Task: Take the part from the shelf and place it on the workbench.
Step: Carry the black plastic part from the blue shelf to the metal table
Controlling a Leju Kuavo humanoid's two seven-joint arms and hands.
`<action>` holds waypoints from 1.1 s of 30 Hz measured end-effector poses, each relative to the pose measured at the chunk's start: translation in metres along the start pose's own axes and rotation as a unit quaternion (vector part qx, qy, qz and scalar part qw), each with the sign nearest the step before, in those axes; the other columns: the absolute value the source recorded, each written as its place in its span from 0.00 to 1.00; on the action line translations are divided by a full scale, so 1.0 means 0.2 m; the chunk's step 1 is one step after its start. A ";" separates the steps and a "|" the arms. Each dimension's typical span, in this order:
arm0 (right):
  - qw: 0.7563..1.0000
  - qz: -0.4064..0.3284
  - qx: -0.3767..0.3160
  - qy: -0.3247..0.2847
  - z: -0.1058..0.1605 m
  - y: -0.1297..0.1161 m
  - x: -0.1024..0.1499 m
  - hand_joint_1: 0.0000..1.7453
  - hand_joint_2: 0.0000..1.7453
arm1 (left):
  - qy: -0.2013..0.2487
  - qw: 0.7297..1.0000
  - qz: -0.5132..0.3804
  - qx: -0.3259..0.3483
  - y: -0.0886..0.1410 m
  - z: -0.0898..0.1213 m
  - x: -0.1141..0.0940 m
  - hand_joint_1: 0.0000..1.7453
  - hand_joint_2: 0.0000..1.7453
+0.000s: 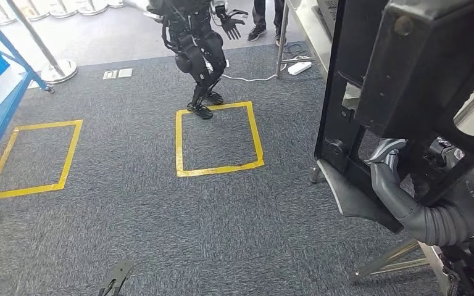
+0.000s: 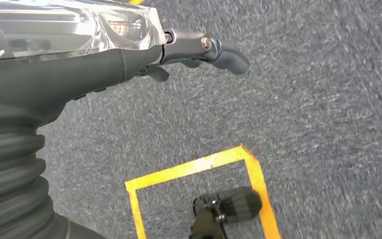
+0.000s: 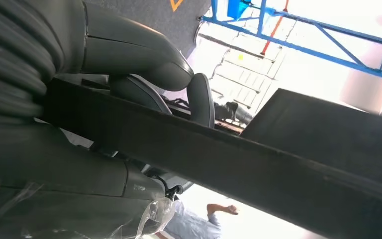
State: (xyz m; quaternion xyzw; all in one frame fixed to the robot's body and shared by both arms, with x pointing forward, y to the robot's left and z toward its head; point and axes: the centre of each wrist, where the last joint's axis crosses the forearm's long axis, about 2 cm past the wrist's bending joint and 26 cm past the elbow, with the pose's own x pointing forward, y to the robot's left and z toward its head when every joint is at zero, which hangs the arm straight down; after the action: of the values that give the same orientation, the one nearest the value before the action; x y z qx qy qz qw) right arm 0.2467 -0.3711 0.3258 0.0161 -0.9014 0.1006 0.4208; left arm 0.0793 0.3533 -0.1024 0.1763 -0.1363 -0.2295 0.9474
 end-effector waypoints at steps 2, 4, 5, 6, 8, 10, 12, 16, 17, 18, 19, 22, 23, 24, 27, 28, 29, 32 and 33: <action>1.000 0.000 0.000 -0.001 0.00 0.00 0.00 1.00 1.00 | 0.000 1.000 0.000 0.000 0.00 0.00 0.00 0.00 1.00; 1.000 0.000 0.000 -0.002 0.00 0.00 0.00 1.00 1.00 | -0.001 1.000 0.000 -0.001 0.00 0.00 0.01 0.00 1.00; 1.000 0.000 0.000 -0.003 -0.01 0.00 0.00 1.00 1.00 | -0.001 1.000 0.000 -0.001 -0.01 0.00 0.01 0.00 1.00; 1.000 0.000 0.000 -0.003 -0.01 0.00 0.00 1.00 1.00 | -0.001 1.000 0.000 -0.002 -0.01 0.00 0.01 0.00 1.00; 1.000 0.000 0.000 -0.003 -0.01 0.00 0.00 1.00 1.00 | -0.001 1.000 0.000 -0.002 -0.01 0.00 0.01 0.00 1.00; 1.000 0.000 0.000 -0.003 -0.01 0.00 0.00 1.00 1.00 | -0.001 1.000 0.000 -0.002 -0.01 0.00 0.01 0.00 1.00; 1.000 0.000 0.000 -0.003 -0.01 0.00 0.00 1.00 1.00 | -0.001 1.000 0.000 -0.002 -0.01 0.00 0.00 0.00 1.00; 1.000 -0.002 -0.001 -0.003 -0.01 0.00 0.00 1.00 1.00 | 0.000 1.000 -0.001 -0.003 -0.01 0.00 0.00 0.00 1.00; 1.000 -0.002 -0.001 -0.003 0.00 0.00 0.00 1.00 1.00 | 0.001 1.000 -0.001 -0.003 -0.01 0.00 0.00 0.00 1.00; 1.000 -0.003 -0.001 -0.003 0.00 0.00 0.00 1.00 1.00 | 0.001 1.000 -0.001 -0.002 -0.01 0.00 0.00 0.00 1.00; 1.000 -0.003 -0.002 -0.003 0.00 0.00 0.00 1.00 1.00 | 0.002 1.000 -0.001 -0.002 -0.01 0.00 0.00 0.00 1.00; 1.000 -0.004 -0.002 -0.004 -0.01 0.00 0.00 1.00 1.00 | 0.001 1.000 0.000 -0.001 -0.01 0.00 0.02 0.00 1.00; 1.000 -0.004 -0.002 -0.004 -0.01 0.00 0.00 1.00 1.00 | 0.001 1.000 0.000 -0.002 -0.01 0.00 0.02 0.00 1.00; 1.000 -0.005 -0.002 -0.004 -0.01 0.00 0.00 1.00 1.00 | 0.002 1.000 0.000 -0.002 -0.01 0.00 0.02 0.00 1.00; 1.000 -0.005 -0.002 -0.004 -0.01 0.00 0.00 1.00 1.00 | 0.005 1.000 -0.001 -0.004 -0.02 0.00 0.00 0.00 1.00; 1.000 -0.005 -0.002 -0.004 -0.01 0.00 0.00 1.00 1.00 | 0.005 1.000 -0.001 -0.004 -0.02 0.00 0.00 0.00 1.00; 1.000 -0.005 -0.002 -0.004 -0.01 0.00 0.00 1.00 1.00 | 0.005 1.000 -0.001 -0.004 -0.02 0.00 0.00 0.00 1.00; 1.000 -0.005 -0.002 -0.004 -0.01 0.00 0.01 1.00 1.00 | 0.004 1.000 0.000 -0.004 -0.02 0.00 0.01 0.00 1.00; 1.000 -0.005 -0.003 -0.004 -0.01 0.00 0.01 1.00 1.00 | 0.004 1.000 0.000 -0.004 -0.02 0.00 0.01 0.00 1.00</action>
State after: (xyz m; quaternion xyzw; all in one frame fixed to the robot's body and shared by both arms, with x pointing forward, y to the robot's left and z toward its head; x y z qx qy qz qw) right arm 0.2476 -0.3702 0.3281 0.0196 -0.9034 0.0963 0.4173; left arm 0.0792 0.3487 -0.1029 0.1734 -0.1320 -0.2295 0.9486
